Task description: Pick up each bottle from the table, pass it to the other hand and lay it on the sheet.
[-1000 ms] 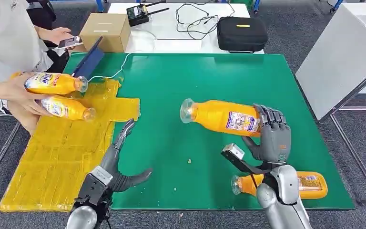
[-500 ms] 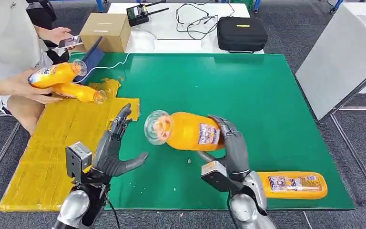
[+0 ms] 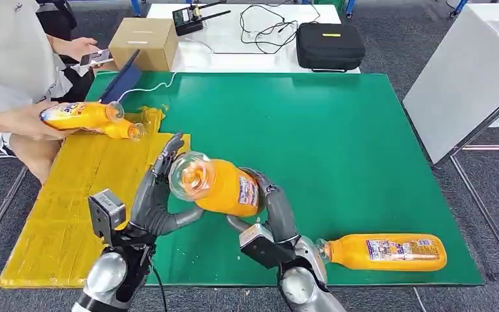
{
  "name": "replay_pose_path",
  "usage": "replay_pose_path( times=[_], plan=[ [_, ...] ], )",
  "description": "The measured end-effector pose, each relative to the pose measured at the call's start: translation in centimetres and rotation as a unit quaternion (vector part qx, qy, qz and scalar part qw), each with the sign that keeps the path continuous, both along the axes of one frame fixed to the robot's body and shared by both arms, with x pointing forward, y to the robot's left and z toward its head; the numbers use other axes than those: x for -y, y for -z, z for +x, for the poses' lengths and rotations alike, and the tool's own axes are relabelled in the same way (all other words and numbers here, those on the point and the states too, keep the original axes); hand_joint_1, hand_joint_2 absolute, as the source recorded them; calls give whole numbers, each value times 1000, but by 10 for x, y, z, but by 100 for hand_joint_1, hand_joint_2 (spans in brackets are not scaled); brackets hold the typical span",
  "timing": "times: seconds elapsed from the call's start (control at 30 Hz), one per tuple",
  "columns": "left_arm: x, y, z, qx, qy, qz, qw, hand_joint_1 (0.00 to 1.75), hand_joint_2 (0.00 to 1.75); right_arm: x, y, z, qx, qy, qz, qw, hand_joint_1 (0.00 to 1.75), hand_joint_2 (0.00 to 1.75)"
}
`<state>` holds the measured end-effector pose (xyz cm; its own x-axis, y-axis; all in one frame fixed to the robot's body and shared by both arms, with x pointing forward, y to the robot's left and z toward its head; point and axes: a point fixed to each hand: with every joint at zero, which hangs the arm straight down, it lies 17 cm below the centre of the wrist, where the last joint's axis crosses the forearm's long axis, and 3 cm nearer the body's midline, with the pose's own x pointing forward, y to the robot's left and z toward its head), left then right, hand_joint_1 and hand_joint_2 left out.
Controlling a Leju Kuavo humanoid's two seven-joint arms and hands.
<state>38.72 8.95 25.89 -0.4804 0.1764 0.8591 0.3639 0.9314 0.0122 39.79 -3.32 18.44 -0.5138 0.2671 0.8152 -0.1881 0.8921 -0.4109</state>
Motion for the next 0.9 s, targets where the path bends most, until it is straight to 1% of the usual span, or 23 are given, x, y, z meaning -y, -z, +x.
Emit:
replay_pose_path(
  times=[0.13, 0.23, 0.6, 0.73, 0.9],
  plan=[
    [12, -3, -9, 23, 6, 15, 1000, 0, 175, -1, 0, 3, -9, -3, 19, 1000, 175, 175],
    [20, -2, -14, 29, 11, 23, 999, 0, 175, -1, -1, 4, -13, -2, 28, 1000, 175, 175],
    [26, 12, -14, 13, 15, 29, 999, 0, 175, 8, -2, 8, -16, 10, 40, 999, 175, 175],
    [27, 15, -13, 7, 19, 27, 999, 0, 175, 1, 0, 4, -2, 5, 13, 1000, 175, 175],
    [27, 19, -11, -14, 32, 11, 999, 0, 175, -29, 8, -13, 12, -31, -30, 999, 175, 175]
  ],
)
